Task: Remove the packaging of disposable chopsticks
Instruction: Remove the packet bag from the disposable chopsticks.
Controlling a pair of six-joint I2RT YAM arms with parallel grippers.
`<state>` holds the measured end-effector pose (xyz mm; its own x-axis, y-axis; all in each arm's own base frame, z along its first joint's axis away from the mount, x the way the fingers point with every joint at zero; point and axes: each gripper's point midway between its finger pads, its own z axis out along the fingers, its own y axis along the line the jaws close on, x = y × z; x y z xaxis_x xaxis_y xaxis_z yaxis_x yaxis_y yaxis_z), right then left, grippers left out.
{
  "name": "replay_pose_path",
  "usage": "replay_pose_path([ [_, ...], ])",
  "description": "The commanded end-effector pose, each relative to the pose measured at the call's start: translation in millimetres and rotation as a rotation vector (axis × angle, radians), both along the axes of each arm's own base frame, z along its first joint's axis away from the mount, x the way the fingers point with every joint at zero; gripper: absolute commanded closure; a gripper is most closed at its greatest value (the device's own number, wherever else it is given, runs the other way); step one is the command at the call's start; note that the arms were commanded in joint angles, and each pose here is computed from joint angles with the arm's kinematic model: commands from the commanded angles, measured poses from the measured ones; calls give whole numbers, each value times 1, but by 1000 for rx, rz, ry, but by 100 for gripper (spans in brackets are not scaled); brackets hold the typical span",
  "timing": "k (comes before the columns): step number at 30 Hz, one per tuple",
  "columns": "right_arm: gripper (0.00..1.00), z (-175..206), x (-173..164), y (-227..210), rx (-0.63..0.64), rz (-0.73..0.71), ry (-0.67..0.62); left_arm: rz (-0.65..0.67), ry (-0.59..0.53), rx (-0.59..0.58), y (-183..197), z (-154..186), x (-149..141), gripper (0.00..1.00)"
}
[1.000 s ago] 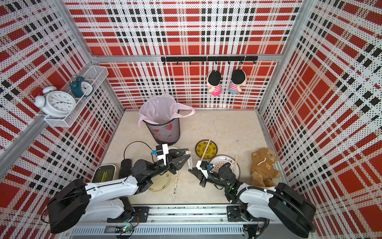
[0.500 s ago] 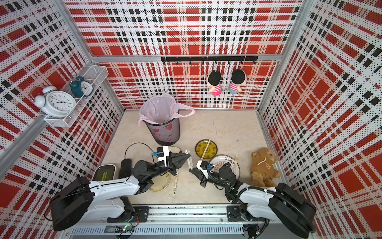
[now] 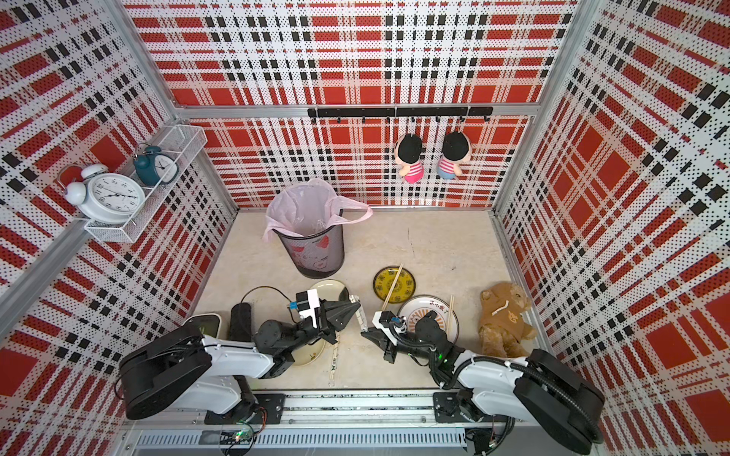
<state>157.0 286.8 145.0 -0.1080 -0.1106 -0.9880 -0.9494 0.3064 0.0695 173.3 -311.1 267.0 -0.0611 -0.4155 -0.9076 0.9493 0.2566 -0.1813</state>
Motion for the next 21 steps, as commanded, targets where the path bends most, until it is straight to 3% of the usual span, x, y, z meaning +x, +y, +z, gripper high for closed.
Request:
replay_pose_path([
  [1, 100, 95, 5, 9, 236, 13, -219, -54, 161, 200, -11, -73, -6, 89],
  [21, 100, 105, 10, 12, 229, 2, -229, -147, 251, 228, -16, -105, -20, 86],
])
